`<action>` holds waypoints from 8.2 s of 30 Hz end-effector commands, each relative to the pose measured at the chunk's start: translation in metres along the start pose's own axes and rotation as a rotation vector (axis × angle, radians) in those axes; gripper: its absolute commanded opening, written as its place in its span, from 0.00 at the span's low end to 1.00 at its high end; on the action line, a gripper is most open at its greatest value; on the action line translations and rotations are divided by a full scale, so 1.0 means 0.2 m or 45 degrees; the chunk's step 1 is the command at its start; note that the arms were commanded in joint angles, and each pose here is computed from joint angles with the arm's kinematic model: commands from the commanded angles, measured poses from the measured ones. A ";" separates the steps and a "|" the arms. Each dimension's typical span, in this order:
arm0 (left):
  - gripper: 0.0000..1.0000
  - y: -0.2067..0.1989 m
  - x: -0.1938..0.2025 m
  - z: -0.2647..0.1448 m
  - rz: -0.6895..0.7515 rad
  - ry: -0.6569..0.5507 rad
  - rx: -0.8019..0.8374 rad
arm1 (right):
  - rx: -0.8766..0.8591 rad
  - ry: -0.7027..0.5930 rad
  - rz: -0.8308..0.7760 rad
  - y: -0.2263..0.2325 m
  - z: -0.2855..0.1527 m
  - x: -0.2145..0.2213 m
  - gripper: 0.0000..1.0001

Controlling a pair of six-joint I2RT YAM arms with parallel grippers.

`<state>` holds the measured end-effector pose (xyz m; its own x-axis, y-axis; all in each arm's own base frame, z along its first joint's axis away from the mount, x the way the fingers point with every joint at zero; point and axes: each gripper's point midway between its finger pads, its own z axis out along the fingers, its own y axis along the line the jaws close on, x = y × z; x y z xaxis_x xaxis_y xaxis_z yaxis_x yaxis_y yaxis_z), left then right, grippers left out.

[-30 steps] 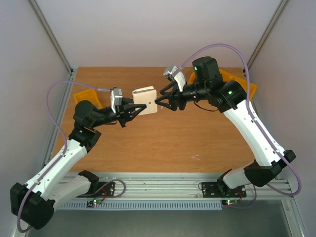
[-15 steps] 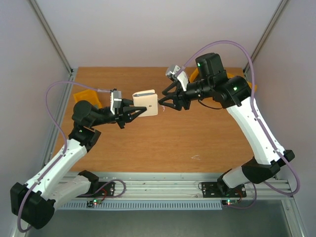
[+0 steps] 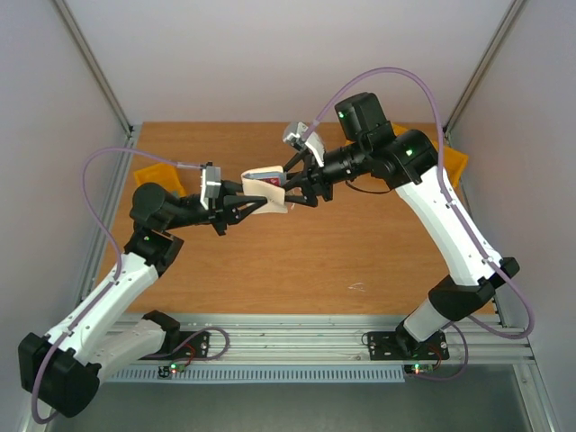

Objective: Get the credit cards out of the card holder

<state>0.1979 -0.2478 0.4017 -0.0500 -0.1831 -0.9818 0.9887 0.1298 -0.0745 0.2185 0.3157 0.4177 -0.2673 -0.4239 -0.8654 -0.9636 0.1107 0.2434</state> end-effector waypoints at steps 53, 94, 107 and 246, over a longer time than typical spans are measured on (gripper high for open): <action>0.40 0.36 -0.04 -0.24 0.062 -0.107 -0.607 | 0.342 0.039 0.227 -0.13 0.07 -0.07 0.01; 0.55 0.63 -0.08 -0.49 0.066 -0.136 -1.171 | 0.880 0.068 0.611 -0.60 -0.20 0.19 0.01; 0.47 0.15 0.08 -0.13 -0.044 0.055 -0.235 | 0.844 0.231 0.429 -0.54 0.08 0.16 0.01; 0.00 0.01 0.01 -0.18 -0.190 0.057 -0.065 | -0.123 -0.163 0.081 -0.01 -0.19 -0.03 0.01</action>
<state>0.1979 -0.2159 0.3838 -0.2341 -0.1388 -0.9622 0.9571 0.1412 -0.2532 0.2336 0.2890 0.4241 -0.3818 -0.3101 -0.8707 -0.9212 0.0518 0.3855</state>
